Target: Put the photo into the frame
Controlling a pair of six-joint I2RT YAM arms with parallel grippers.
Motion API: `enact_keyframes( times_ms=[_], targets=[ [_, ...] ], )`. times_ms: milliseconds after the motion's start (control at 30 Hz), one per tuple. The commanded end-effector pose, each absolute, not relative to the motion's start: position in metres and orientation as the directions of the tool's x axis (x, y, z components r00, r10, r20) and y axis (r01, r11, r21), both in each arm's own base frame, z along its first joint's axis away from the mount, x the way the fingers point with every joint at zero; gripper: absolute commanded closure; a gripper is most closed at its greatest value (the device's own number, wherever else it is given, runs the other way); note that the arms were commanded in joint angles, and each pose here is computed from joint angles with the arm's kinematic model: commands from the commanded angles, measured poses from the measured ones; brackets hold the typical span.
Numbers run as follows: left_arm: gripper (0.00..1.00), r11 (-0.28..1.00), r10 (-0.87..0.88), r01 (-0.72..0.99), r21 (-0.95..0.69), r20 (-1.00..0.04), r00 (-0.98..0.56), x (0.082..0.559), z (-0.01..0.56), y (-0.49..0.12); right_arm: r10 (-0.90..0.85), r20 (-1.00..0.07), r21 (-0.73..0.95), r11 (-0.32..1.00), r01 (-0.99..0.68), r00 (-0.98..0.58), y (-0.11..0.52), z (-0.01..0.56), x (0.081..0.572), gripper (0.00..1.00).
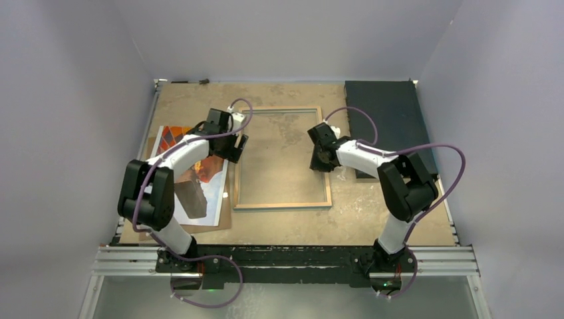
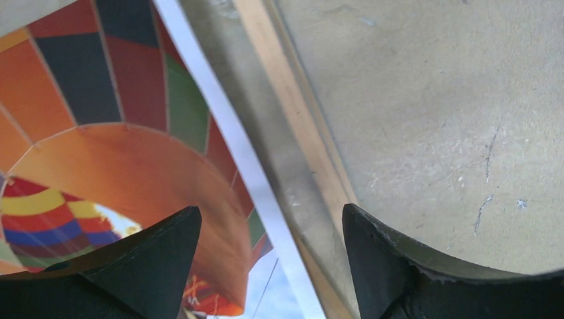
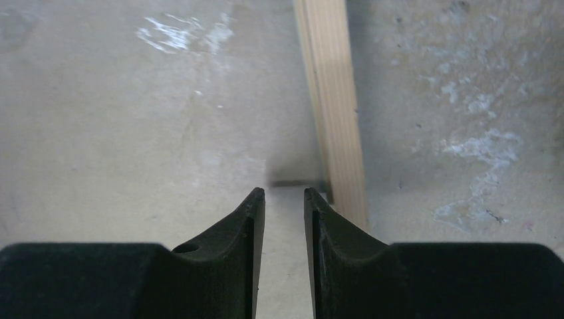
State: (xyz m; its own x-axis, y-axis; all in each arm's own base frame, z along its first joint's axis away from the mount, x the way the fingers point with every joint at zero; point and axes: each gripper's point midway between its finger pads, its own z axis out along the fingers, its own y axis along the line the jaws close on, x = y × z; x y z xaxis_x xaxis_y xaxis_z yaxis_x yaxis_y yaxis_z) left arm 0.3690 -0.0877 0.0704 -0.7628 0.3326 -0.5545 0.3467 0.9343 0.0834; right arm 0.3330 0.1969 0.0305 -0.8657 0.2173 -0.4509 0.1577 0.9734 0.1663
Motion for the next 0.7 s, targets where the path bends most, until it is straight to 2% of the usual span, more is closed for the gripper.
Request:
enact_keyframes(
  times_ms=[0, 233, 433, 667],
  targets=[
    [0.26, 0.939, 0.332, 0.32, 0.127, -0.58, -0.744, 0.386, 0.065, -0.094, 0.269, -0.458, 0.17, 0.962, 0.214, -0.847, 0.186, 0.025, 0.332, 0.7],
    [0.35, 0.934, 0.33, 0.348, 0.076, -0.554, -0.764, 0.386, 0.045, -0.108, 0.33, -0.469, 0.14, 0.944, 0.3, -0.819, 0.152, 0.023, 0.318, 0.71],
    [0.35, 0.909, 0.329, 0.414, -0.045, -0.531, -0.781, 0.373, 0.033, -0.141, 0.355, -0.475, 0.145, 0.934, 0.326, -0.805, 0.138, 0.025, 0.315, 0.71],
    [0.34, 0.905, 0.34, 0.424, -0.031, -0.546, -0.765, 0.378, 0.051, -0.141, 0.344, -0.516, 0.206, 0.939, 0.276, -0.785, 0.153, 0.045, 0.322, 0.66]
  ],
)
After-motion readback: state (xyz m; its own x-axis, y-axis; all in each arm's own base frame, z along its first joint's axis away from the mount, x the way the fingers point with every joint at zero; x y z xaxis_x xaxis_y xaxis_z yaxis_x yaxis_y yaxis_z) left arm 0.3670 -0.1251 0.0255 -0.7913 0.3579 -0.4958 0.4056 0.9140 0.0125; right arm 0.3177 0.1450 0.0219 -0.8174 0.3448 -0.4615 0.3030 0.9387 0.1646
